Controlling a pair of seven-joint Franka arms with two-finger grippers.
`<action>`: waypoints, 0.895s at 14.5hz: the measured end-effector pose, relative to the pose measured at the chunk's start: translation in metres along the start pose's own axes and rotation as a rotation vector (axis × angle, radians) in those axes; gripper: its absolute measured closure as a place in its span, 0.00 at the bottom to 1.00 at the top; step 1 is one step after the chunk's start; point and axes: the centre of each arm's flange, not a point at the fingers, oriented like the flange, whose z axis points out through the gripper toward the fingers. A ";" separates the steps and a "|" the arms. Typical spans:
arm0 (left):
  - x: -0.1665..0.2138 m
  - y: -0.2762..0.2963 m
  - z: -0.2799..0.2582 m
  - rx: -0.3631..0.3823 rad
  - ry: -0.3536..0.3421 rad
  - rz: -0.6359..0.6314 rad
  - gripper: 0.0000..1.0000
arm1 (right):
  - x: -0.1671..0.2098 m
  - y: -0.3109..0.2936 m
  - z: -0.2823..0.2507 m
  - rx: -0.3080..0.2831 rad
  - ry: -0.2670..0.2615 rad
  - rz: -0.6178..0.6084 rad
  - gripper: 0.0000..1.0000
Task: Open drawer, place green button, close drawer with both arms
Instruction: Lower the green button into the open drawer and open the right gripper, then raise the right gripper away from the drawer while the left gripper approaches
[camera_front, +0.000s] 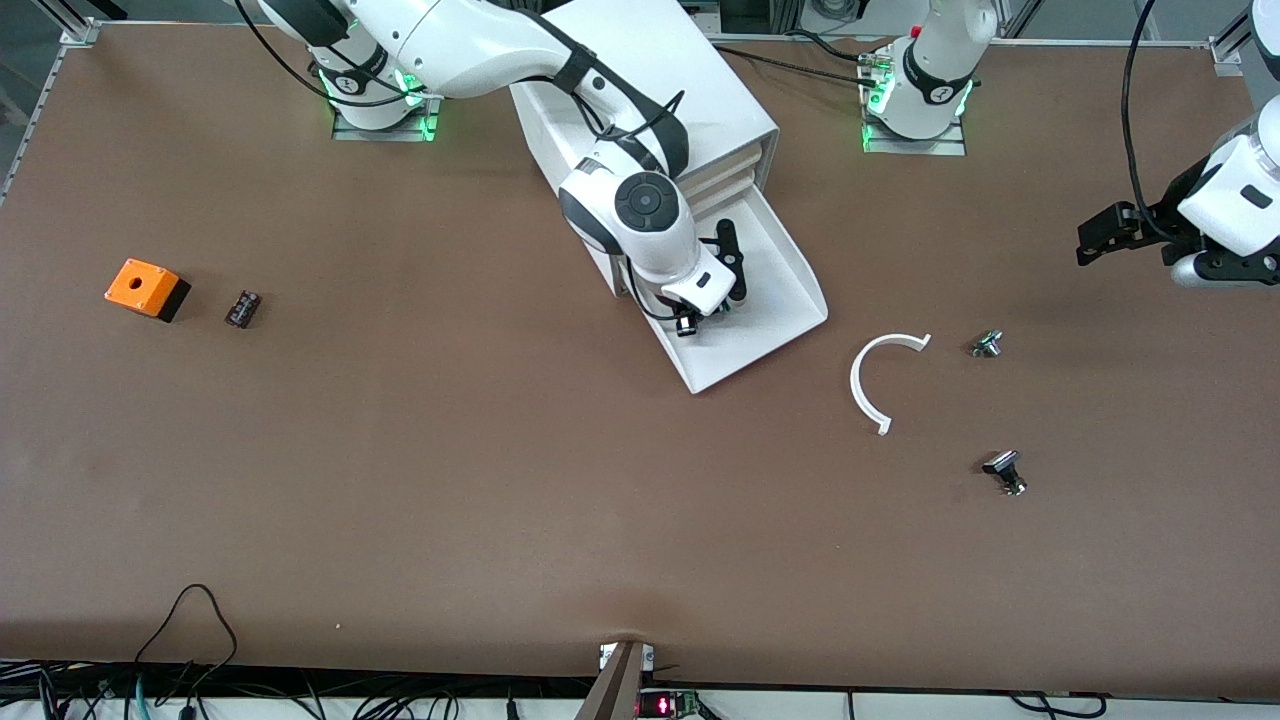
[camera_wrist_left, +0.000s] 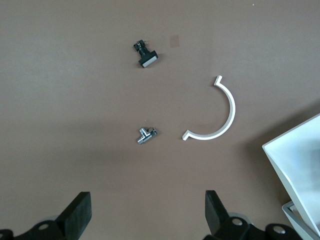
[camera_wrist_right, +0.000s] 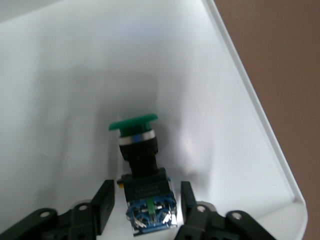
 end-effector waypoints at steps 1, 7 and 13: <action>0.004 -0.001 -0.001 -0.001 0.004 -0.001 0.00 | 0.004 0.000 -0.004 -0.006 0.006 0.021 0.22; 0.017 -0.002 0.000 -0.003 0.006 -0.002 0.00 | 0.015 0.023 -0.096 -0.118 0.098 0.197 0.00; 0.022 -0.005 0.008 -0.004 -0.008 -0.008 0.00 | -0.065 0.090 -0.195 -0.202 0.120 0.425 0.00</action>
